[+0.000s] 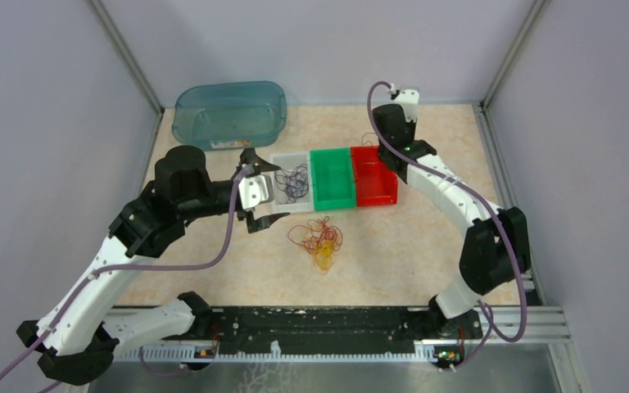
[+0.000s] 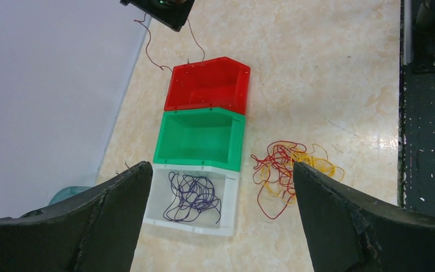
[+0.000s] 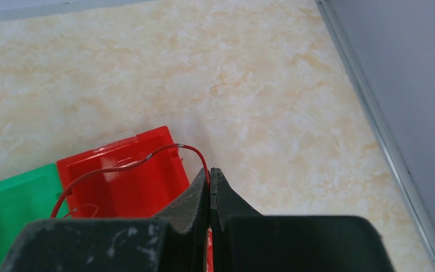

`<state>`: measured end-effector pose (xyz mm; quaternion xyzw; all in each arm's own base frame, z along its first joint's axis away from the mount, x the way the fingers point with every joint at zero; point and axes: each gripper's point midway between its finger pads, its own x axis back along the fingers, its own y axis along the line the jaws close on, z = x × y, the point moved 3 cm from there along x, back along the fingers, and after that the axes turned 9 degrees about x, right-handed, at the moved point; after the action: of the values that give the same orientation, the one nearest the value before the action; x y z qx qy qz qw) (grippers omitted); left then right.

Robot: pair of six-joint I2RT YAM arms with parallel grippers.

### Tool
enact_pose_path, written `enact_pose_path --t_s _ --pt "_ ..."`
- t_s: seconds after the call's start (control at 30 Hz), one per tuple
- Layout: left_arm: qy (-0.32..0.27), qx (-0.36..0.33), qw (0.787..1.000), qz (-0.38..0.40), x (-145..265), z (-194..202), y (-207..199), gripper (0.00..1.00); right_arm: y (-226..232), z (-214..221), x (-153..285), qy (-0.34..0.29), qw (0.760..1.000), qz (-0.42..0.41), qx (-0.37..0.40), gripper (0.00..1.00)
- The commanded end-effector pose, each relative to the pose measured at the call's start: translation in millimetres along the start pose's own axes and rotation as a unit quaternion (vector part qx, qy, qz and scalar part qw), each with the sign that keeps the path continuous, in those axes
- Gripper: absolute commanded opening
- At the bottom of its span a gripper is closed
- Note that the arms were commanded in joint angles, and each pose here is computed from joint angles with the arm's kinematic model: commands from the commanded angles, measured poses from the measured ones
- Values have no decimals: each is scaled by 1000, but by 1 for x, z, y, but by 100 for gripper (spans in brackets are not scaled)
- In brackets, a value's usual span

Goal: Untangle the cables

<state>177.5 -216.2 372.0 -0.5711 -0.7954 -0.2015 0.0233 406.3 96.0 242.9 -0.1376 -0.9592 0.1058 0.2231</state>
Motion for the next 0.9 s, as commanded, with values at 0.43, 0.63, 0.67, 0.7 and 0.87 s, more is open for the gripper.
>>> enact_pose_path --t_s 0.43,0.63,0.67,0.7,0.87 --pt "6 -9 1000 -10 3 3 1 99 22 14 -41 43 997 52 46 0" --pt "4 -12 1000 -13 3 2 3 99 48 39 -48 78 993 56 69 0" --pt "4 -13 1000 -13 3 2 3 99 51 43 -48 87 992 55 71 0" --pt "5 -14 1000 -14 3 2 3 99 53 46 -48 92 992 53 70 0" --pt "5 -17 1000 -13 3 3 3 99 64 65 -48 118 991 36 54 0"
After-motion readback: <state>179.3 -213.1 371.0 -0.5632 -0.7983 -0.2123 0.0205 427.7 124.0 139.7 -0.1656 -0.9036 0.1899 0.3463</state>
